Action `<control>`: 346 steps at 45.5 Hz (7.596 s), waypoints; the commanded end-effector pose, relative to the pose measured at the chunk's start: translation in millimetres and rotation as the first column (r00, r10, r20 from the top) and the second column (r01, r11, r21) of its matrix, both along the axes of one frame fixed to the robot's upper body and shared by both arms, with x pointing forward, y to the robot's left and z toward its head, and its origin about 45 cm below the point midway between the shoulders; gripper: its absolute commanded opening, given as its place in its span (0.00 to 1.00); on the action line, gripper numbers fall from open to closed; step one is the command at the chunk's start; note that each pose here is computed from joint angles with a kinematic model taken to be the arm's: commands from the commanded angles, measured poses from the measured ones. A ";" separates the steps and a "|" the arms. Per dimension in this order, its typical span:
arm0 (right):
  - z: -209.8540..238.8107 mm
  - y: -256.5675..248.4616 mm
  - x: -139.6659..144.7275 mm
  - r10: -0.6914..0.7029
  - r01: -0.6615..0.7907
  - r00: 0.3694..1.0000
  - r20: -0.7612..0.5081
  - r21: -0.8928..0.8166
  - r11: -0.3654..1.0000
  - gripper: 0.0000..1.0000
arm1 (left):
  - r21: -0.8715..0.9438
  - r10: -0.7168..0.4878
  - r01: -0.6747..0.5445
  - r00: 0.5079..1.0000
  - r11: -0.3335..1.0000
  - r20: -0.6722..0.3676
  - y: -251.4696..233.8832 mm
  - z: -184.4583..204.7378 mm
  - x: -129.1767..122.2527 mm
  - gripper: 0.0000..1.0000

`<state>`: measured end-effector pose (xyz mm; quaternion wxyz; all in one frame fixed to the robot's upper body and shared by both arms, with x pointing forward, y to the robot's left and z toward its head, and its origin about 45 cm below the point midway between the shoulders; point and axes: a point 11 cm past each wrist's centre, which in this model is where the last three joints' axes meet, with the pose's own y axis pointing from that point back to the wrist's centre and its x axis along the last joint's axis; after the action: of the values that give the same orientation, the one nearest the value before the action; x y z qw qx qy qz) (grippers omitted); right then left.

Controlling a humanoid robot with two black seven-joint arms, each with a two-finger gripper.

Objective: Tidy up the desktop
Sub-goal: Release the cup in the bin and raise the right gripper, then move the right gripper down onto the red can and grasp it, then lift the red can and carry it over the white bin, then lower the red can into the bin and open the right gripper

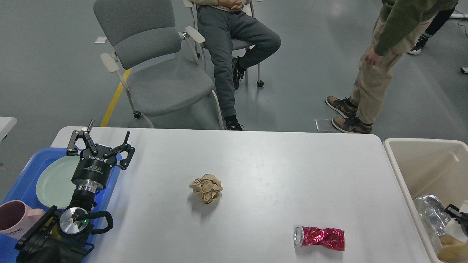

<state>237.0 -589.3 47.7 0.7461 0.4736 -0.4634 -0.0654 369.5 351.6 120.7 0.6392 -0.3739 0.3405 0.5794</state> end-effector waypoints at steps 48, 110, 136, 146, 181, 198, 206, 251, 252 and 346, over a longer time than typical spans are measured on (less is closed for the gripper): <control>11.1 1.8 13.8 0.008 -0.007 1.000 0.020 -0.022 1.000 1.00 | 0.000 0.000 0.000 1.000 1.000 0.000 0.1 0.3 0.4 0.97; 317.0 358.3 94.5 0.749 -0.632 0.622 -0.229 0.417 0.653 1.00 | 0.000 0.000 0.000 1.000 1.000 0.000 0.0 0.1 0.0 0.97; 294.5 362.6 86.3 0.686 -0.514 0.703 -0.187 0.534 0.671 1.00 | 0.000 0.000 0.000 1.000 1.000 0.000 0.0 0.1 0.0 0.97; 253.1 369.5 75.9 0.381 -0.156 0.910 -0.163 0.716 0.680 1.00 | 0.000 0.000 0.000 1.000 1.000 0.000 0.0 0.1 0.0 0.97; 47.6 339.7 33.7 -0.261 0.429 0.903 -0.342 0.688 0.585 0.96 | 0.000 0.000 0.000 1.000 1.000 0.000 0.0 0.1 0.0 0.97; 21.1 324.0 20.0 -0.306 0.476 0.879 -0.364 0.661 0.580 0.95 | 0.000 -0.001 0.001 1.000 1.000 -0.001 -0.1 0.0 0.0 0.97; 13.1 314.8 21.1 -0.329 0.482 0.876 -0.353 0.655 0.582 0.92 | -0.002 -0.003 0.003 1.000 1.000 0.002 -1.0 0.5 0.6 0.97; 51.1 300.7 39.4 -0.284 0.429 0.903 -0.322 0.647 0.631 0.00 | -0.002 0.000 0.000 1.000 1.000 0.000 -0.4 -0.1 0.1 0.97; 56.1 299.5 40.5 -0.280 0.422 0.906 -0.318 0.643 0.639 0.00 | -0.002 -0.001 0.001 1.000 1.000 0.001 -0.6 0.5 0.6 0.97; 2.3 1.6 6.9 -0.045 0.048 0.998 0.050 -0.059 0.997 0.00 | -0.001 -0.002 0.002 1.000 1.000 -0.001 -0.8 -0.2 0.1 0.97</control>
<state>258.9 -592.3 67.2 0.7384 0.4563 -0.4908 -0.0753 369.5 351.3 120.5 0.6394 -0.3734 0.3412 0.5790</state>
